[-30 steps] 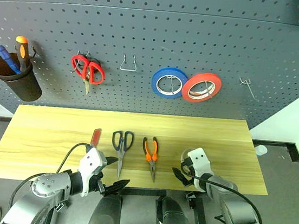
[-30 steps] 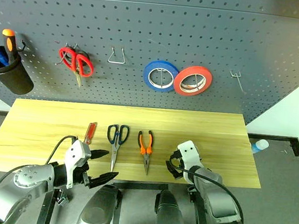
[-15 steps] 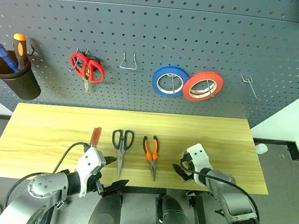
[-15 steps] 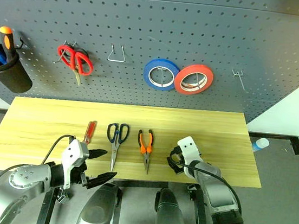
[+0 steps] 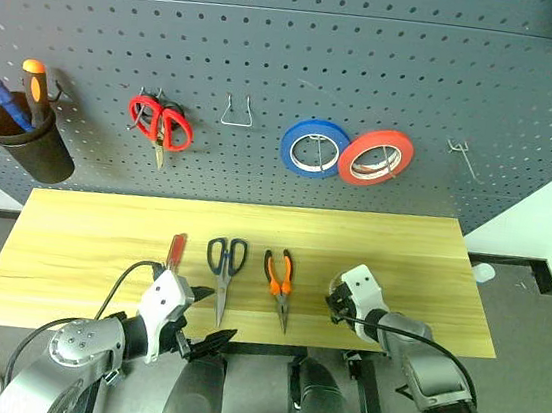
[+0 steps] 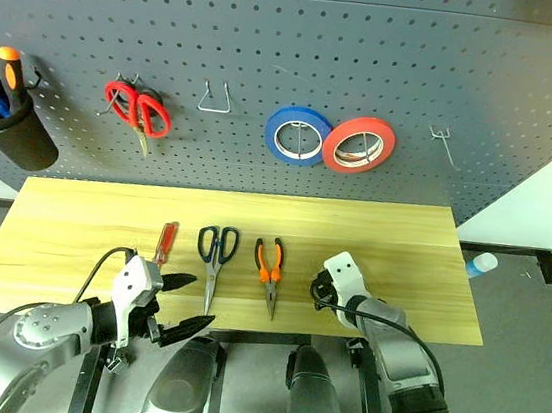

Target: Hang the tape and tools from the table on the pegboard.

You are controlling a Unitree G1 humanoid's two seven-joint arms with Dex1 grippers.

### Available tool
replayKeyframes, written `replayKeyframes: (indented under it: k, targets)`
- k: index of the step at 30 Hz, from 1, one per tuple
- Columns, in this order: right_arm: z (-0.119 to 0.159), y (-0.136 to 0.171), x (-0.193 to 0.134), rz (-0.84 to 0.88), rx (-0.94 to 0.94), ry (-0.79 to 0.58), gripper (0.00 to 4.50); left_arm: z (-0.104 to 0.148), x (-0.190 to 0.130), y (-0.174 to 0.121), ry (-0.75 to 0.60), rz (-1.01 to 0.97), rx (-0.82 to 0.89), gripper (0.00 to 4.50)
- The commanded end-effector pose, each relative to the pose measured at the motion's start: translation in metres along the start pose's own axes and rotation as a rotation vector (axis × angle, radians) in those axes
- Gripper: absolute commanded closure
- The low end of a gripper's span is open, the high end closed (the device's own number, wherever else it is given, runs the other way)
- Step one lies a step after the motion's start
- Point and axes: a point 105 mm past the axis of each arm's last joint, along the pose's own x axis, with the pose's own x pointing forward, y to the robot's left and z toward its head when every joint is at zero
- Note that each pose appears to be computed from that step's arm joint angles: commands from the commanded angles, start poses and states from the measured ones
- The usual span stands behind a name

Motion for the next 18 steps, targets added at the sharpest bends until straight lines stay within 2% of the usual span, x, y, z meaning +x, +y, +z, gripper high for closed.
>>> replayKeyframes:
  k: [1,10,13,18]
  targets:
    - [0.002,-0.002,0.001,-0.006,-0.006,-0.011,4.48,0.003,0.0,0.001,-0.018,0.003,0.014,0.0]
    - [0.008,-0.008,-0.006,-0.002,-0.009,-0.053,4.48,0.013,0.006,0.008,-0.052,0.009,0.039,0.0]
    - [0.019,-0.002,-0.021,0.048,-0.01,-0.143,4.48,0.013,0.007,0.009,-0.061,0.002,0.039,0.0]
    - [0.022,0.004,-0.047,0.142,-0.018,-0.223,4.48,0.016,0.013,0.013,-0.079,-0.027,0.045,0.0]
